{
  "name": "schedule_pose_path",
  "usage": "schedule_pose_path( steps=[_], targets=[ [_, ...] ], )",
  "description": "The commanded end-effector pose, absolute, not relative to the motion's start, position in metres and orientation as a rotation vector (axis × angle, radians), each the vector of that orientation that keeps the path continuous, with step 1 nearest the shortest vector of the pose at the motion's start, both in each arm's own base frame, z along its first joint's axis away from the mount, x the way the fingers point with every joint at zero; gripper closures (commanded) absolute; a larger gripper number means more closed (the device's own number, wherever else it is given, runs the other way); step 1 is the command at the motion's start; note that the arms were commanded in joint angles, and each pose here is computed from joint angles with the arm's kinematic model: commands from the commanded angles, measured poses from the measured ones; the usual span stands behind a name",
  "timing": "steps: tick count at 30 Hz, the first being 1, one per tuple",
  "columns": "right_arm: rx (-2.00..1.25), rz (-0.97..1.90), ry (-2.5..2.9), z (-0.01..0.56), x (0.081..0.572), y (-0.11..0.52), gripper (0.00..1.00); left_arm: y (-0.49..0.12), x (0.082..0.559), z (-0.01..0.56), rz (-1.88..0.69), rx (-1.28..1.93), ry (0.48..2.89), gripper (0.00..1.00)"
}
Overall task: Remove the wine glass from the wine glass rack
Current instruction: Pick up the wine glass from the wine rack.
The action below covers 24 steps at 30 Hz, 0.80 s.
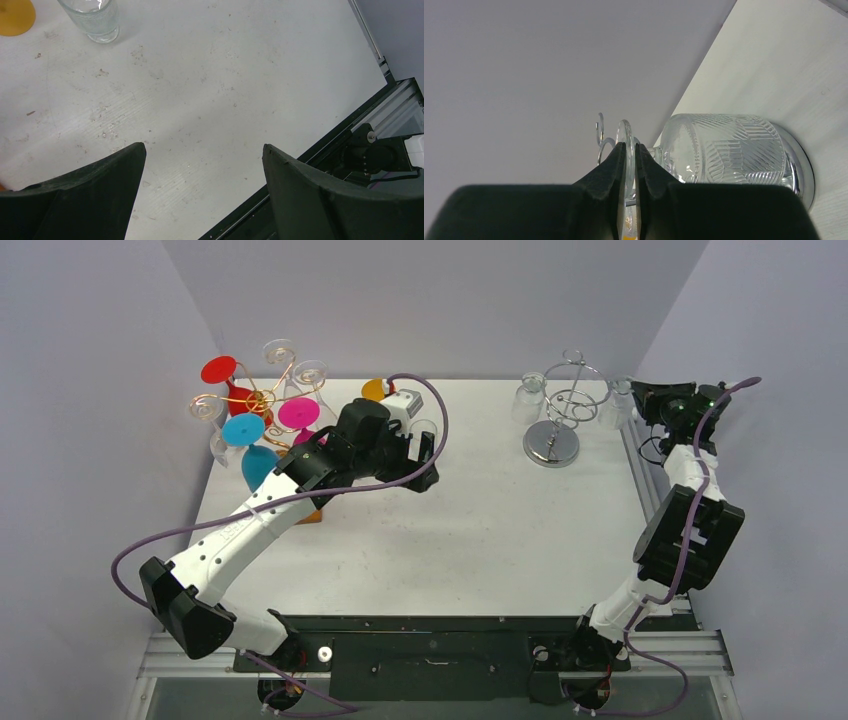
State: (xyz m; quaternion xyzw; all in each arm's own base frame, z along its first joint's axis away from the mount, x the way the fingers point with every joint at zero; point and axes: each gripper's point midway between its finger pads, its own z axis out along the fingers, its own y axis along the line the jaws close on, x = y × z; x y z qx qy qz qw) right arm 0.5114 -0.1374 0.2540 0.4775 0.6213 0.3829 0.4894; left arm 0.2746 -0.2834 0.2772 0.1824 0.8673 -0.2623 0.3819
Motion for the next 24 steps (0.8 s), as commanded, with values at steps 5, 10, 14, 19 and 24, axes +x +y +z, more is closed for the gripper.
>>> schedule_pose_path(
  steps=[5, 10, 14, 19, 24],
  targets=[
    [0.986, 0.961, 1.367, 0.324, 0.499, -0.137, 1.00, -0.291, 0.281, 0.291, -0.692, 0.472, 2.147, 0.16],
    [0.979, 0.959, 1.341, 0.329, 0.494, -0.142, 1.00, -0.291, 0.282, 0.291, -0.694, 0.472, 2.146, 0.16],
    [0.982, 0.970, 1.321, 0.332, 0.492, -0.143, 1.00, -0.291, 0.281, 0.289, -0.691, 0.472, 2.149, 0.16],
    [0.980, 0.974, 1.308, 0.336, 0.491, -0.144, 1.00, -0.290, 0.281, 0.289, -0.692, 0.472, 2.148, 0.16],
    [0.986, 0.960, 1.310, 0.335, 0.489, -0.146, 1.00, -0.290, 0.281, 0.290, -0.690, 0.470, 2.147, 0.16]
  ],
)
